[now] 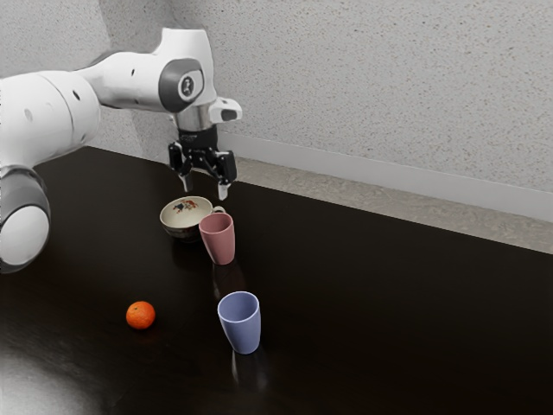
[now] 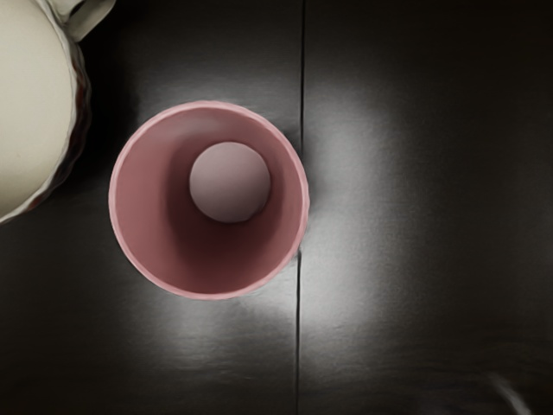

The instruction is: Place the left cup onto the right cup

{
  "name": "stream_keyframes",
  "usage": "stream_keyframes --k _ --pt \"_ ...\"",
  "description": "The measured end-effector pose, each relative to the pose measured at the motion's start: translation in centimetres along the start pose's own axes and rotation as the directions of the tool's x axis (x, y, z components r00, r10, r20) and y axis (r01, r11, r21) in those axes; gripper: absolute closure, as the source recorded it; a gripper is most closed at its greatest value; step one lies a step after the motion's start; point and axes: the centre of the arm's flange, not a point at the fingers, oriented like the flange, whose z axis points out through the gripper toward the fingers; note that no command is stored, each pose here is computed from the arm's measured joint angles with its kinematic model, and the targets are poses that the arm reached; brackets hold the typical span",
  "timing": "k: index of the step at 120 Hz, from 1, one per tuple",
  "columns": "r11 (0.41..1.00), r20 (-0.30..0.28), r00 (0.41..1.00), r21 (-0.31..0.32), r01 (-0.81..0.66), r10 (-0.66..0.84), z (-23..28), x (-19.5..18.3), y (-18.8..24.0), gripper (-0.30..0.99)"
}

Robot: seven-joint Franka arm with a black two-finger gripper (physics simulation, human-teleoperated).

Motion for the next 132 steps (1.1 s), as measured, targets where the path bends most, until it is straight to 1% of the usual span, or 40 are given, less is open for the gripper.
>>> stream_keyframes --k 17,51,61,88,96,118,132 --pt "1.0 0.013 1.0 -0.012 0.025 -0.025 2.3 0.3 0.9 0.03" --pt "0.998 0.019 0.998 -0.003 0.068 -0.068 6.4 1.8 0.8 0.03" --pt "0.997 0.01 0.997 0.0 0.078 -0.078 7.0 2.3 0.7 0.03" --pt "0.996 -0.034 0.996 0.009 0.086 -0.086 6.8 4.0 0.9 0.03" --pt "0.996 -0.035 0.996 0.012 0.088 -0.087 7.2 4.4 1.0 0.03" --pt "0.995 -0.015 0.995 0.012 0.095 -0.095 9.8 5.1 1.2 0.03" --pt "0.995 -0.015 0.994 0.007 0.104 -0.104 10.4 5.3 1.0 0.03"
